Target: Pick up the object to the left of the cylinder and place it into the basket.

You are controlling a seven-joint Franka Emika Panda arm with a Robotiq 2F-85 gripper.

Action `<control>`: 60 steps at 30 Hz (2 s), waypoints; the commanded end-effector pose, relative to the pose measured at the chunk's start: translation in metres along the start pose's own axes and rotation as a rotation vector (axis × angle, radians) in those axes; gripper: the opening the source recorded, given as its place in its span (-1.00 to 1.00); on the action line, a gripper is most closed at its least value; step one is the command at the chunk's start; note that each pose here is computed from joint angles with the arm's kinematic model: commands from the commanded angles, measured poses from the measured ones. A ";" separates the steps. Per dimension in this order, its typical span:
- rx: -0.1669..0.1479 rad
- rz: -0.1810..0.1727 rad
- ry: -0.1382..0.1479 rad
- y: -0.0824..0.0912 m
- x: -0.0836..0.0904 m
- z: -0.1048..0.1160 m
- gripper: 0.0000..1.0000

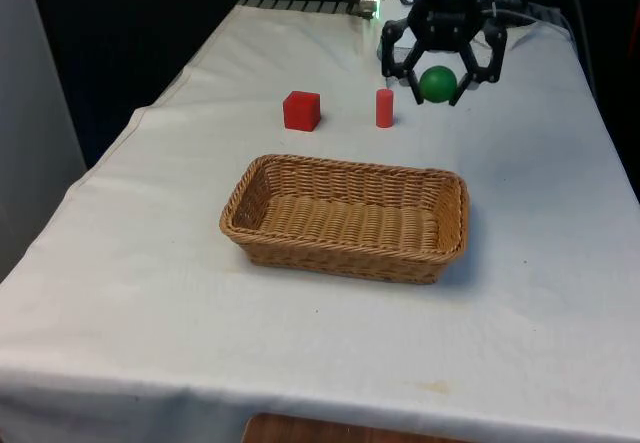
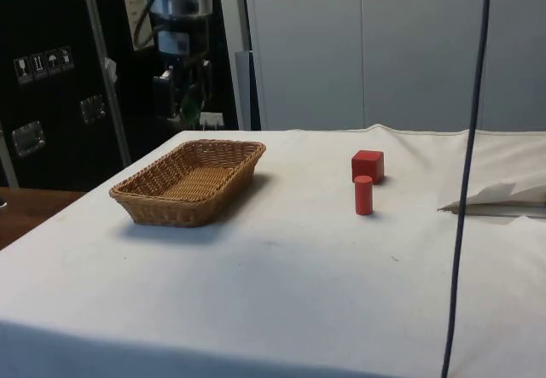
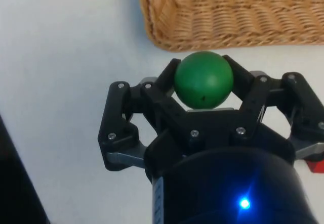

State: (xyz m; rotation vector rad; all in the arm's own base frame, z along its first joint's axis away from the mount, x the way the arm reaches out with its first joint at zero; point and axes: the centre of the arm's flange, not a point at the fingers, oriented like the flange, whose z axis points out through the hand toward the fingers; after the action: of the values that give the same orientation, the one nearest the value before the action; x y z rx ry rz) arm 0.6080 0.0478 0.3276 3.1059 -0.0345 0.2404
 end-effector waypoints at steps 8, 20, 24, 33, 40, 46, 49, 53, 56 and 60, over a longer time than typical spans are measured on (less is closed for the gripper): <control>-0.016 0.008 0.018 0.017 0.013 0.008 -1.00; -0.038 0.014 0.048 0.047 0.030 0.022 -1.00; -0.039 0.019 0.049 0.057 0.034 0.031 -1.00; -0.013 0.032 0.045 0.077 0.037 0.055 -1.00; -0.008 0.041 0.039 0.087 0.035 0.074 -1.00; -0.003 0.042 0.051 0.087 0.039 0.096 -1.00; -0.017 0.042 0.041 0.086 0.039 0.102 -1.00; -0.025 0.042 0.045 0.080 0.040 0.116 -1.00; -0.031 0.043 0.042 0.078 0.038 0.125 -1.00; -0.036 0.045 0.046 0.076 0.036 0.133 -1.00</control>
State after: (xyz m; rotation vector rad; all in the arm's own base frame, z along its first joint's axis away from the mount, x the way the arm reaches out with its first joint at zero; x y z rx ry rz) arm 0.6610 -0.0350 0.2041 3.0593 -0.1063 0.2914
